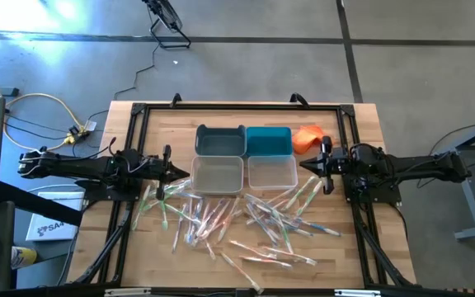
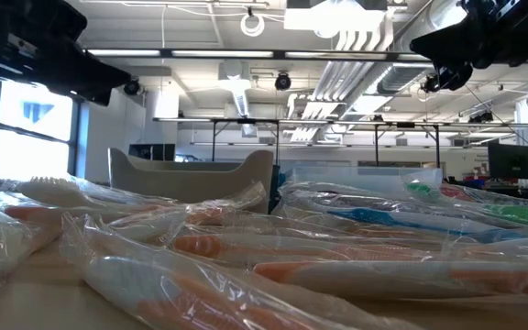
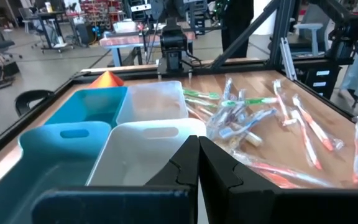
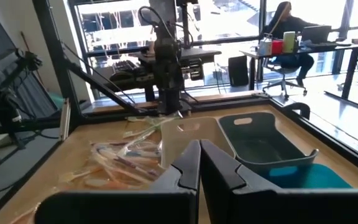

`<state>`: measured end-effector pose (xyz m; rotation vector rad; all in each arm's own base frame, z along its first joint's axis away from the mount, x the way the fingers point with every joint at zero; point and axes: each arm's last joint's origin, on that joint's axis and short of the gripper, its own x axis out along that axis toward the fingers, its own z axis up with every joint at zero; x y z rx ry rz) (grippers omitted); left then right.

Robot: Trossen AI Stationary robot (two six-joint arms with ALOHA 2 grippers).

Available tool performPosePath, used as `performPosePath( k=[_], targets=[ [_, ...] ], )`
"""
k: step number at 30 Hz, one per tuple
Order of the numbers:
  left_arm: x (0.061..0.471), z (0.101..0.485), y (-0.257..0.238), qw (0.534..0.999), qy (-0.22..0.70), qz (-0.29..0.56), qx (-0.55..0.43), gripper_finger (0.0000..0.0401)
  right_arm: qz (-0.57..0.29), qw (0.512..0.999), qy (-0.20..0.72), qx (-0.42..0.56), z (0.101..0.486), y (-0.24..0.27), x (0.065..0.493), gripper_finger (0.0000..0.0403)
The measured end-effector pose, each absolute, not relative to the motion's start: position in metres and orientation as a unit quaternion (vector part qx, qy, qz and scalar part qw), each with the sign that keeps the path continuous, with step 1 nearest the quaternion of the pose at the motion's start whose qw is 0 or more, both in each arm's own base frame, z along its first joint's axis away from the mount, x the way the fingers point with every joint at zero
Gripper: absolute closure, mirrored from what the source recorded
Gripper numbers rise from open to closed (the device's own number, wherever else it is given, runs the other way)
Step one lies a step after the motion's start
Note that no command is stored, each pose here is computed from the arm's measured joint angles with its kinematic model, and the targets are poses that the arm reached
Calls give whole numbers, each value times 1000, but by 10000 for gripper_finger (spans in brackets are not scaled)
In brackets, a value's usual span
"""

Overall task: Pick & Place Toothbrushes
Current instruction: Put the green toothbrush into the blue bin

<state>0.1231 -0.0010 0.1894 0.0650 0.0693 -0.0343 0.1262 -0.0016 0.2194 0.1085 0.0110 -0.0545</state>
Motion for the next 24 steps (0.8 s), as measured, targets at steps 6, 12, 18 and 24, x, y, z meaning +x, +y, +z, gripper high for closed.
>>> performPosePath(
  k=[6,12,18,24],
  targets=[
    [123,189,-1,999,35,-17,32,401,-28,998,21,54,216,-2,130,399],
    [123,189,-1,999,36,-17,32,401,-29,998,33,53,213,-2,132,399],
    [123,189,-1,999,37,-17,35,401,-30,997,54,53,208,-2,137,399],
    [123,189,-1,999,37,-18,35,401,-30,996,66,53,206,-2,139,399]
  ],
)
